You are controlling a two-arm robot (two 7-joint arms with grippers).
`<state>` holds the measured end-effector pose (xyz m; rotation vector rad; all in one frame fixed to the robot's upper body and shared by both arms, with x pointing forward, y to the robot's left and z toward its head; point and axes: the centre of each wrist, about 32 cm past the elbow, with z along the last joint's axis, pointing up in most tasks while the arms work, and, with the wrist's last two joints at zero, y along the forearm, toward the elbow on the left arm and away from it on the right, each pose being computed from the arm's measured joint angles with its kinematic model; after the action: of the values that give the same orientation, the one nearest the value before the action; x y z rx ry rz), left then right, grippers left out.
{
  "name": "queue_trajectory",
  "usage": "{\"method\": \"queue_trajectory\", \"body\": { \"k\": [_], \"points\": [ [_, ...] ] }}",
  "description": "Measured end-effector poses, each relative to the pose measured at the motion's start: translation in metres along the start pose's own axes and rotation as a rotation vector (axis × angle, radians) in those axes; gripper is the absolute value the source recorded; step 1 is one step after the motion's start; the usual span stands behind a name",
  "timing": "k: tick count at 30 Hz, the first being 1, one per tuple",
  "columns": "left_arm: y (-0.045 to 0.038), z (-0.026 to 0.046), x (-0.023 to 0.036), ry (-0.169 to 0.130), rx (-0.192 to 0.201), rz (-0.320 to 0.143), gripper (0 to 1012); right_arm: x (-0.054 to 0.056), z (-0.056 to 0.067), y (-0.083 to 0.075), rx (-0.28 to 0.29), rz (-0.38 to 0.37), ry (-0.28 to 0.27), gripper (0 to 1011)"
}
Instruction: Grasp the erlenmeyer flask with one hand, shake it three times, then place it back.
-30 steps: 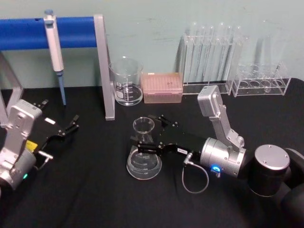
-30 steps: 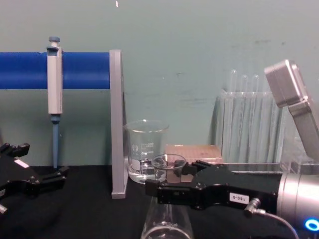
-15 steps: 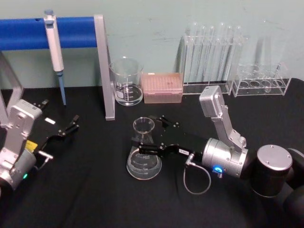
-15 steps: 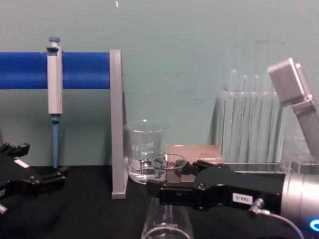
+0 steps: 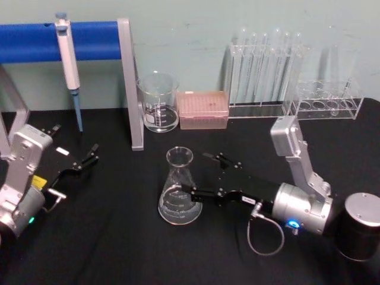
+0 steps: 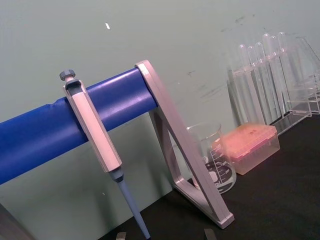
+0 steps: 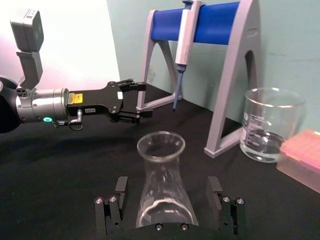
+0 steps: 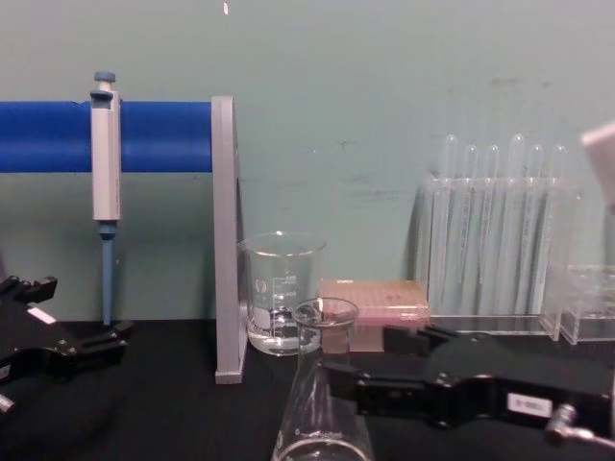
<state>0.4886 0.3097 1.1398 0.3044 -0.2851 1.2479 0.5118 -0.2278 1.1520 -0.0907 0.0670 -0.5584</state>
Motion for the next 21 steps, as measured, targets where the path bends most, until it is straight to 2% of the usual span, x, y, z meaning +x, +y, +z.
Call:
{"method": "queue_trajectory", "body": {
  "k": [7, 11, 13, 14, 15, 21],
  "points": [
    [0.0000, 0.0000, 0.0000, 0.000, 0.000, 0.000, 1001, -0.001, -0.001, -0.019, -0.010, -0.046, 0.019, 1000],
    [0.0000, 0.0000, 0.0000, 0.000, 0.000, 0.000, 1001, 0.001, 0.000, -0.030, -0.003, -0.101, 0.022, 1000],
    [0.0000, 0.0000, 0.0000, 0.000, 0.000, 0.000, 1001, 0.003, 0.001, -0.038, 0.005, -0.174, 0.017, 1000],
    [0.0000, 0.0000, 0.0000, 0.000, 0.000, 0.000, 1001, 0.003, 0.001, -0.038, 0.005, -0.174, 0.017, 1000],
    [0.0000, 0.0000, 0.0000, 0.000, 0.000, 0.000, 1001, 0.005, 0.002, -0.041, 0.008, -0.216, 0.011, 1000],
    [0.0000, 0.0000, 0.0000, 0.000, 0.000, 0.000, 1001, 0.012, 0.002, -0.047, 0.022, -0.338, -0.007, 1000]
  ]
}}
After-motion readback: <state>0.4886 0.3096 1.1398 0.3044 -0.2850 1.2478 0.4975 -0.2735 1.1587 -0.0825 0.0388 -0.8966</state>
